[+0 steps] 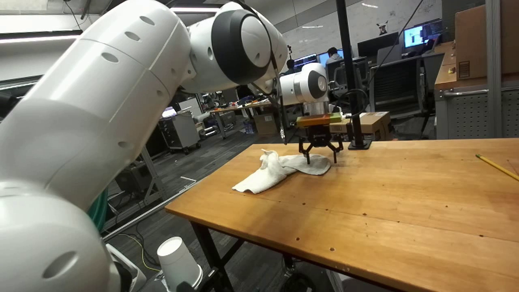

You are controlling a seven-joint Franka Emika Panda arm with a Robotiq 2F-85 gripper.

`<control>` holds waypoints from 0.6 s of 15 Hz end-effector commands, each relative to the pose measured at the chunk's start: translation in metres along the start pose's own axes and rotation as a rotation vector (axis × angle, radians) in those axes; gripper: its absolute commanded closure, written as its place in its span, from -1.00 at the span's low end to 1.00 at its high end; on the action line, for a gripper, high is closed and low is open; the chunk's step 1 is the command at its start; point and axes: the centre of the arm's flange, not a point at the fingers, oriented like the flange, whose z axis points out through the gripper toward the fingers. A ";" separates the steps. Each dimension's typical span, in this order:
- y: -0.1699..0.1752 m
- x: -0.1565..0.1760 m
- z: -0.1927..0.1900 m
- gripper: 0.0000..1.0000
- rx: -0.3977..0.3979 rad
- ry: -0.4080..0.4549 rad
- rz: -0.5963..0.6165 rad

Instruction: Fold the towel twice on the table

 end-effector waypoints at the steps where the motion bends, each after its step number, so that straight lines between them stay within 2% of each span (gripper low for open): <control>1: 0.002 0.013 -0.016 -1.00 0.035 0.031 -0.023; 5: -0.001 0.026 -0.032 -1.00 0.073 0.095 -0.050; 9: -0.001 0.033 -0.032 -1.00 0.106 0.115 -0.065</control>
